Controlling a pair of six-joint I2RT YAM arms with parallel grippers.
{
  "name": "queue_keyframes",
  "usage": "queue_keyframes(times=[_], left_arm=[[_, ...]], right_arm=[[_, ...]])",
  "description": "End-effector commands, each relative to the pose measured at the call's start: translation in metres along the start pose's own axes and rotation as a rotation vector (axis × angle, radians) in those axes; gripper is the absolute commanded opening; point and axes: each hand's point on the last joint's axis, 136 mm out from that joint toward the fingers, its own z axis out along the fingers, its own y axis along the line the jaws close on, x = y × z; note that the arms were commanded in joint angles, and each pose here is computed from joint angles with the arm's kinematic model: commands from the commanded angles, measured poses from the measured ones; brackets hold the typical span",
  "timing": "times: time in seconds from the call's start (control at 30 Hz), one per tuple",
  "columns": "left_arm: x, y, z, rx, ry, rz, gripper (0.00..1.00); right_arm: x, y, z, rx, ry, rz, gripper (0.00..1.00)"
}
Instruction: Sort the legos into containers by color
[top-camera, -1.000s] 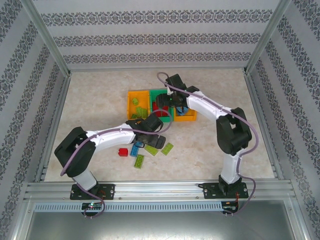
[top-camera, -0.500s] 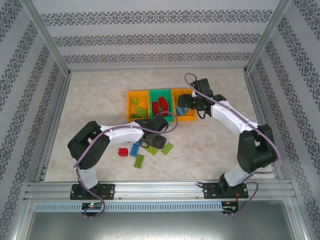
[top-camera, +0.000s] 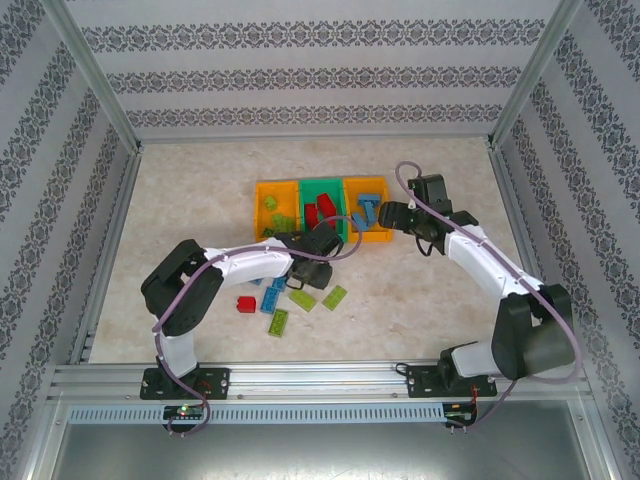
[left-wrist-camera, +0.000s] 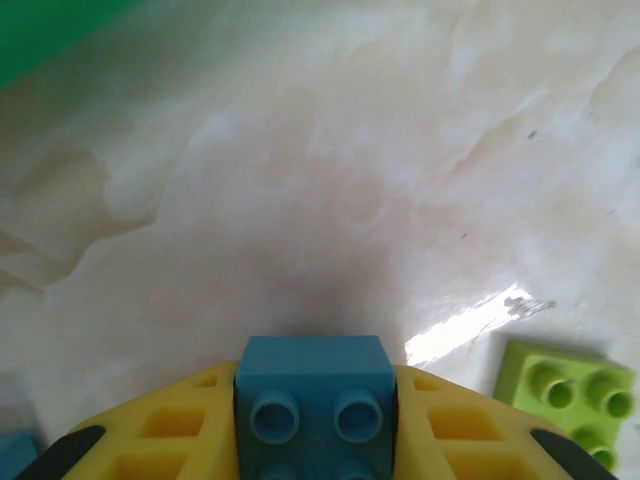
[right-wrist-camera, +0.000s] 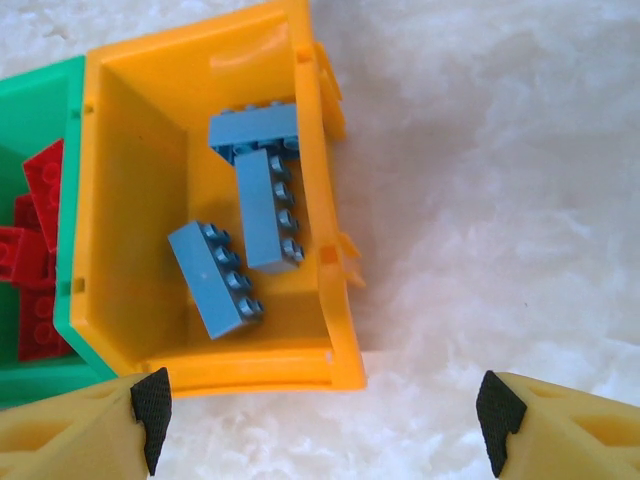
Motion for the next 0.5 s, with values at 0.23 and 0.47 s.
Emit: queue_keyframes(times=[0.23,0.47], left_arm=[[-0.115,-0.028,-0.049,0.098,-0.239,-0.037,0.31],[-0.178,-0.020,-0.033,0.195,-0.276,-0.128,0.31]], right_arm=[[0.045,-0.009,-0.006,0.008,-0.004,-0.014,0.83],[0.079,0.010,-0.011,-0.113,0.008,-0.096,0.87]])
